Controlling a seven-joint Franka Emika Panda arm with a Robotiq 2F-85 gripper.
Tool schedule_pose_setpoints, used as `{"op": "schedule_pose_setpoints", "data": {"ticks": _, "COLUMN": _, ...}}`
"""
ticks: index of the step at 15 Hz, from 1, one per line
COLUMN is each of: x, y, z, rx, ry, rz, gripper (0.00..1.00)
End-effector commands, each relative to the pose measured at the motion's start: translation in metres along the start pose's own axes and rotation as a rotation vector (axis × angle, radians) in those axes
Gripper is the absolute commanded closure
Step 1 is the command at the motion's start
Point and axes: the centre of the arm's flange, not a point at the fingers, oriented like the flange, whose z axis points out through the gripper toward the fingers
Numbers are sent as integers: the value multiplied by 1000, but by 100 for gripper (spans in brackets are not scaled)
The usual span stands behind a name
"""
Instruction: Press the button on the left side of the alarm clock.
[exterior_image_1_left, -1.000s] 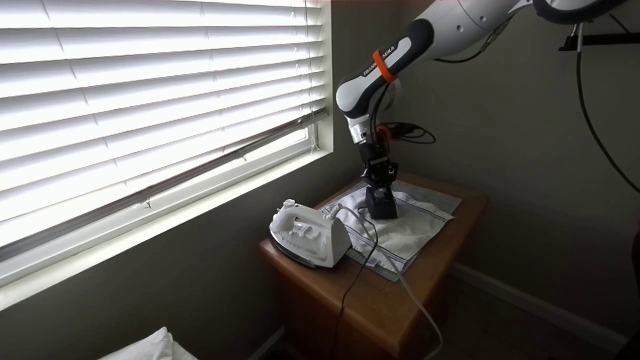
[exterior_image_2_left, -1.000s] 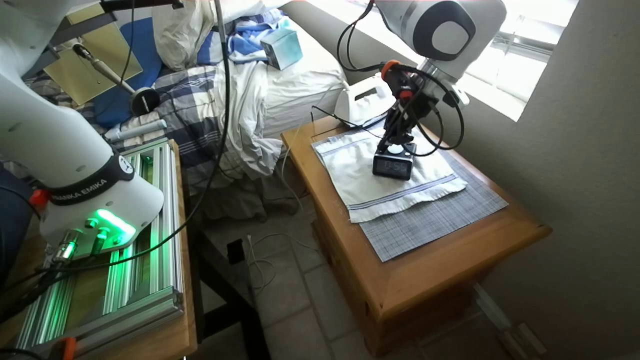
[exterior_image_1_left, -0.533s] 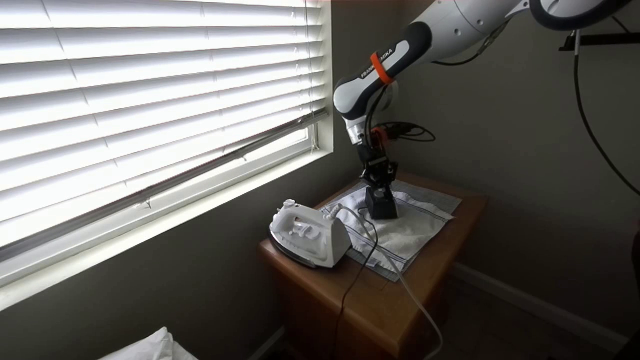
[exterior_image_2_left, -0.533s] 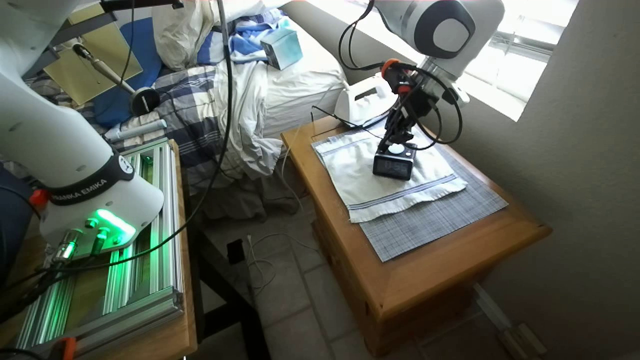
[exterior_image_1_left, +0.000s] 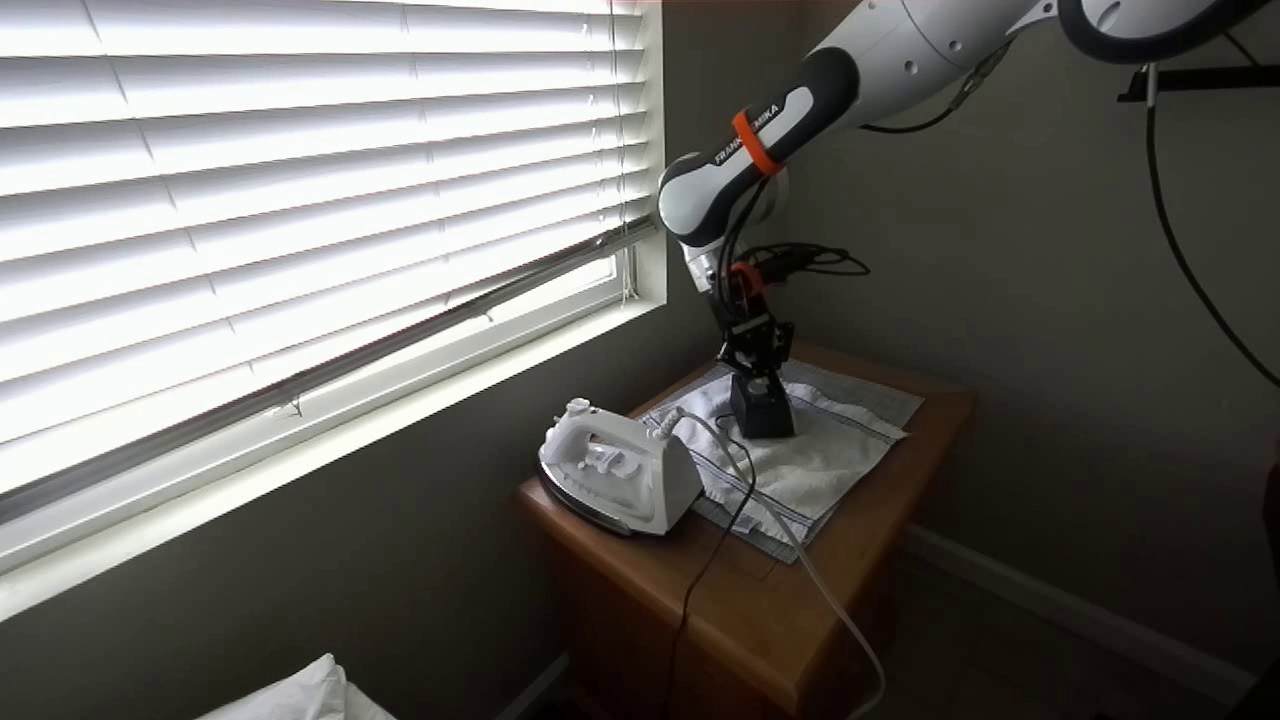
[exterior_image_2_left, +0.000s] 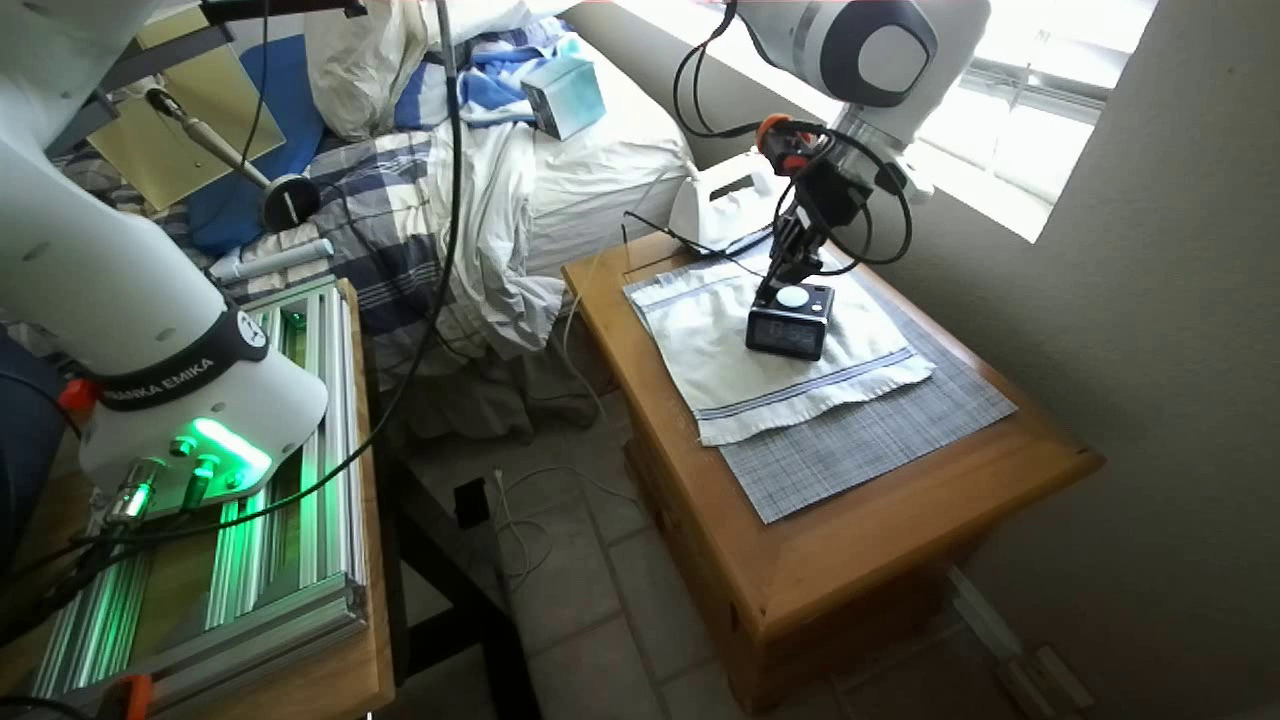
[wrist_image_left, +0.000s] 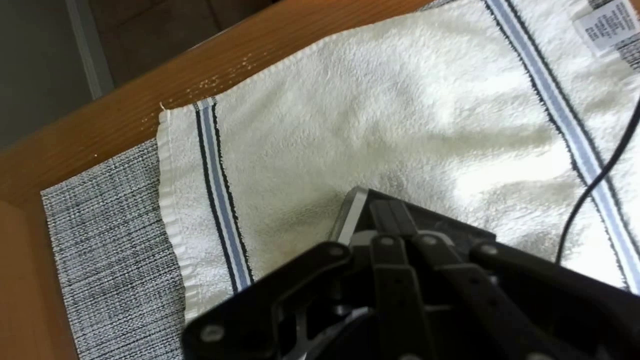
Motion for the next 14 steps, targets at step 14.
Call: {"op": "schedule_pose_setpoints", "data": {"ticks": 14, "x": 37, "y": -8, "z": 60, "rx": 11, "ry": 63, "rz": 130, "gripper": 100}}
